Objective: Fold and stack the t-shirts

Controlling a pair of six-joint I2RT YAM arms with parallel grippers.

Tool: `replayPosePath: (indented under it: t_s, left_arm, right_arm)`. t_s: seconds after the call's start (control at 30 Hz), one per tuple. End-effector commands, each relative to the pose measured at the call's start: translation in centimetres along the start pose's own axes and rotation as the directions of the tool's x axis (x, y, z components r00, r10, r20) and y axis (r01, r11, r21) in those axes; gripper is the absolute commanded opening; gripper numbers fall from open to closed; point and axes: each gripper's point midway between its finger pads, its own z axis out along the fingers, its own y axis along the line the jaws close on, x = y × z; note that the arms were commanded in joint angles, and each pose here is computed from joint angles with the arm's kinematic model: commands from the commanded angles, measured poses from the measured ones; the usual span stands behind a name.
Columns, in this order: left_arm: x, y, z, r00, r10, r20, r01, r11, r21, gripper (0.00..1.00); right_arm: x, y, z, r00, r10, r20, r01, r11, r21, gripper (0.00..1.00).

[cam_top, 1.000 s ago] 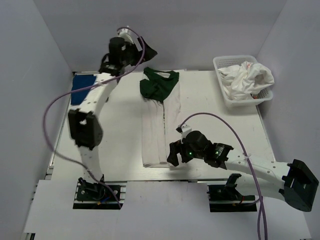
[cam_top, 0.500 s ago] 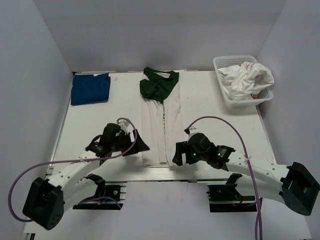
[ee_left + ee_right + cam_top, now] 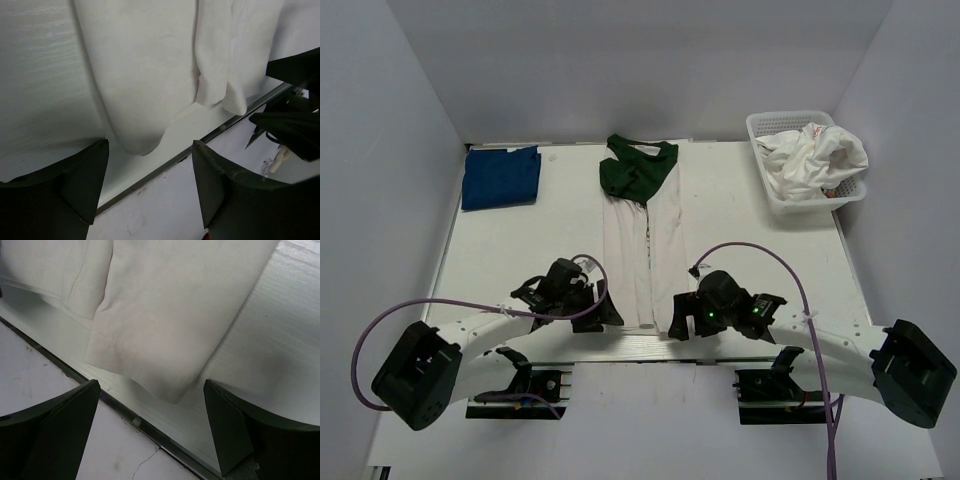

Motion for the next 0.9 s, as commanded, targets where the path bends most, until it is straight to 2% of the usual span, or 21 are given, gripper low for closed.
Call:
replayPosePath:
  t_s: [0.0,0.03,0.1,0.13,0.23,0.27,0.33,0.37,0.4,0.47,0.5,0.57,0.6,0.7,0.8,0.83,0.87]
  left_arm:
    - [-0.7,0.2,0.7,0.999,0.013,0.040,-0.012,1.000,-0.027,0.76]
    - [-0.9,0.1,0.7,0.999,0.013,0.040,-0.012,1.000,-0.028,0.69]
    - [-0.8,0.2,0.9,0.999,0.031,0.034,-0.029,0.998,-0.052,0.62]
    - [-0.8,0.5,0.9,0.999,0.024,0.027,-0.022,0.997,-0.075,0.56]
    - [-0.2,0.9,1.2,1.000,0.030,0.001,-0.030,0.995,-0.093,0.45]
    - [0.1,0.8,1.2,0.999,0.038,-0.006,-0.038,0.995,-0.091,0.35]
    - [0.1,0.1,1.4,0.999,0.051,-0.012,-0.052,0.996,-0.068,0.24]
    - [-0.2,-0.2,1.4,0.999,0.053,-0.009,-0.053,0.997,-0.064,0.09]
    - [-0.2,-0.2,1.4,0.999,0.053,-0.009,-0.053,0.997,-0.064,0.01]
    - [-0.7,-1.2,1.4,0.998,0.068,0.001,-0.068,0.997,-0.046,0.00]
    - [-1.0,-1.6,1.2,0.997,0.076,0.015,-0.075,0.997,-0.031,0.00]
    - [-1.7,-3.1,0.9,0.994,0.098,0.040,-0.098,0.995,0.003,0.00]
    - [-1.8,-3.3,0.8,0.994,0.101,0.046,-0.102,0.995,0.009,0.00]
    - [-3.2,-5.1,0.0,0.988,0.119,0.097,-0.124,0.991,0.044,0.00]
    - [-5.4,-6.4,-1.0,0.974,0.129,0.187,-0.136,0.990,0.025,0.00]
    - [-7.0,-6.5,-1.4,0.961,0.126,0.247,-0.130,0.992,0.000,0.00]
    - [-8.1,-6.4,-1.9,0.949,0.130,0.286,-0.130,0.991,-0.020,0.00]
  right_arm:
    - [0.1,0.1,0.3,1.000,0.013,-0.013,-0.013,1.000,-0.009,0.90]
    - [0.3,-0.2,0.4,1.000,0.015,-0.023,-0.015,1.000,0.002,0.89]
    - [0.3,-0.7,0.6,0.999,0.022,-0.030,-0.021,0.999,0.027,0.88]
    - [0.1,-0.9,0.6,0.999,0.027,-0.024,-0.027,0.999,0.040,0.83]
    - [0.2,-1.3,0.5,0.999,0.037,-0.028,-0.035,0.997,0.062,0.73]
    - [0.1,-1.4,0.6,0.999,0.042,-0.023,-0.041,0.997,0.067,0.65]
    - [0.0,-1.5,0.5,0.999,0.044,-0.023,-0.042,0.996,0.080,0.55]
    - [0.0,-1.6,0.6,0.999,0.044,-0.025,-0.042,0.996,0.085,0.42]
    - [0.0,-1.6,0.5,0.999,0.041,-0.025,-0.039,0.995,0.088,0.34]
    - [-0.5,-1.4,0.3,1.000,0.028,-0.005,-0.028,0.996,0.080,0.20]
    - [-1.1,-1.1,0.1,1.000,0.022,0.015,-0.023,0.997,0.070,0.10]
    - [-2.1,-0.5,-0.1,0.998,0.004,0.058,-0.007,0.999,0.052,0.03]
    - [-3.6,-0.3,-0.6,0.993,-0.001,0.117,-0.006,0.998,0.061,0.00]
    - [-6.5,0.0,-1.3,0.976,-0.023,0.214,0.003,0.996,0.094,0.00]
    - [-9.2,-0.8,-1.4,0.960,-0.036,0.279,-0.017,0.983,0.185,0.00]
    - [-11.7,0.0,-2.1,0.941,-0.040,0.336,-0.026,0.981,0.190,0.00]
    - [-11.9,-0.4,-1.7,0.945,-0.047,0.325,-0.026,0.976,0.218,0.00]
